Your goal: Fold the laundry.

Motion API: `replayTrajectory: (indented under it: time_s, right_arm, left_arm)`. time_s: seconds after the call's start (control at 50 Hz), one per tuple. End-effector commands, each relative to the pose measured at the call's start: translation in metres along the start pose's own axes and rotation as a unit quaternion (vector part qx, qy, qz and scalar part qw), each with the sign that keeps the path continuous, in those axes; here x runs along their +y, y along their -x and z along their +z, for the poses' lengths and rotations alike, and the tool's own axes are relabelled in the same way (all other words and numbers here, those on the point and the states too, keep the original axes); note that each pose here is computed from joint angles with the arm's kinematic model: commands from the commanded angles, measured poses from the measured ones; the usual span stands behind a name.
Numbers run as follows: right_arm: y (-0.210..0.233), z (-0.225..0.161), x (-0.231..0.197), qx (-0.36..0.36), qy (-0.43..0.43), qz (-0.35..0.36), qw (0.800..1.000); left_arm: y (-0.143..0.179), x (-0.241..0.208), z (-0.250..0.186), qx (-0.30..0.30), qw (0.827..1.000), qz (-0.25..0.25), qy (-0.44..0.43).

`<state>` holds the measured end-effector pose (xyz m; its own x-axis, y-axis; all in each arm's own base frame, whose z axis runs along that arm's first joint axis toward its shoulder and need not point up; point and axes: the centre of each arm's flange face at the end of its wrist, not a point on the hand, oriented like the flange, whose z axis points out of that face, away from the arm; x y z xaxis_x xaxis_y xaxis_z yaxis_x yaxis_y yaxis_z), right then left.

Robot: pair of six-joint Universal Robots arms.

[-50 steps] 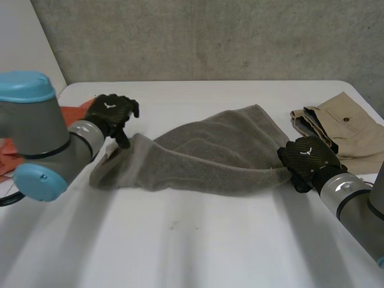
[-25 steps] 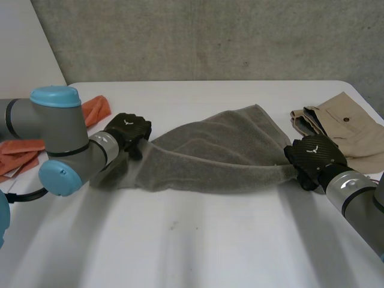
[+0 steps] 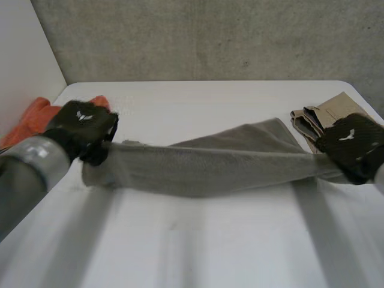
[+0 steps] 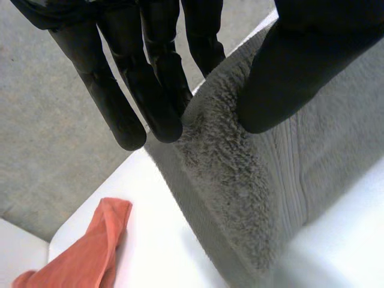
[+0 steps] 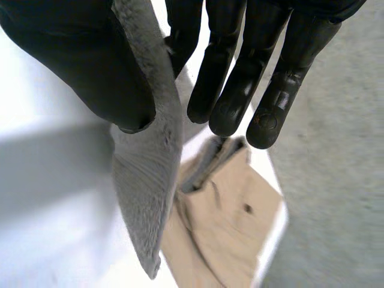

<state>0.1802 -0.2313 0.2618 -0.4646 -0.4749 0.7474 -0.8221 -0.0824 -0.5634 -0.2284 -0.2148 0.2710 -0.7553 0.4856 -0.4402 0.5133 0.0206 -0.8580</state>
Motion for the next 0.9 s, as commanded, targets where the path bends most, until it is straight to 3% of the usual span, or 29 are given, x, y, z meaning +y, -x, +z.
replayTrajectory:
  time_s: [0.02,0.14,0.32,0.38,0.48,0.52,0.54,0.58,0.64,0.66,0.72,0.8,0.9]
  right_arm:
    - [-0.032,-0.036,-0.017,0.046,-0.007,-0.035,0.998]
    - [-0.033,-0.034,-0.020,0.041,-0.019,-0.024,0.999]
    - [-0.006,0.048,-0.005,-0.025,0.010,-0.009,1.000]
    - [-0.007,0.066,-0.006,-0.014,0.023,-0.012,1.000]
    - [-0.028,0.107,-0.030,0.074,-0.010,-0.003,0.997]
    - [-0.042,0.113,-0.045,0.115,-0.044,0.008,0.992]
    - [-0.065,0.116,-0.063,0.168,-0.087,0.026,0.982]
    - [-0.084,0.116,-0.077,0.208,-0.122,0.039,0.970]
    - [-0.129,0.106,-0.112,0.306,-0.224,0.072,0.922]
    - [-0.135,0.104,-0.115,0.318,-0.234,0.075,0.916]
    - [-0.151,0.095,-0.128,0.358,-0.268,0.081,0.891]
    - [-0.153,0.093,-0.129,0.365,-0.269,0.084,0.887]
    - [-0.131,0.105,-0.114,0.329,-0.244,0.087,0.908]
  left_arm:
    - [-0.008,0.006,-0.067,0.004,0.998,0.062,0.004]
    - [-0.007,0.005,-0.059,-0.009,0.998,0.061,-0.016]
    - [-0.007,0.026,0.027,-0.014,0.998,0.063,-0.007]
    - [-0.005,0.030,0.064,-0.019,0.998,0.064,-0.010]
    - [0.013,0.006,0.113,-0.063,0.994,0.067,-0.059]
    - [0.033,-0.019,0.132,-0.109,0.986,0.066,-0.109]
    - [0.038,-0.029,0.137,-0.124,0.981,0.068,-0.131]
    - [0.060,-0.061,0.144,-0.174,0.962,0.068,-0.199]
    - [0.083,-0.104,0.140,-0.238,0.922,0.070,-0.299]
    - [0.090,-0.118,0.136,-0.260,0.902,0.069,-0.337]
    - [0.095,-0.140,0.124,-0.287,0.871,0.067,-0.393]
    - [0.098,-0.144,0.111,-0.289,0.867,0.052,-0.402]
    - [0.085,-0.116,0.113,-0.258,0.893,0.030,-0.367]
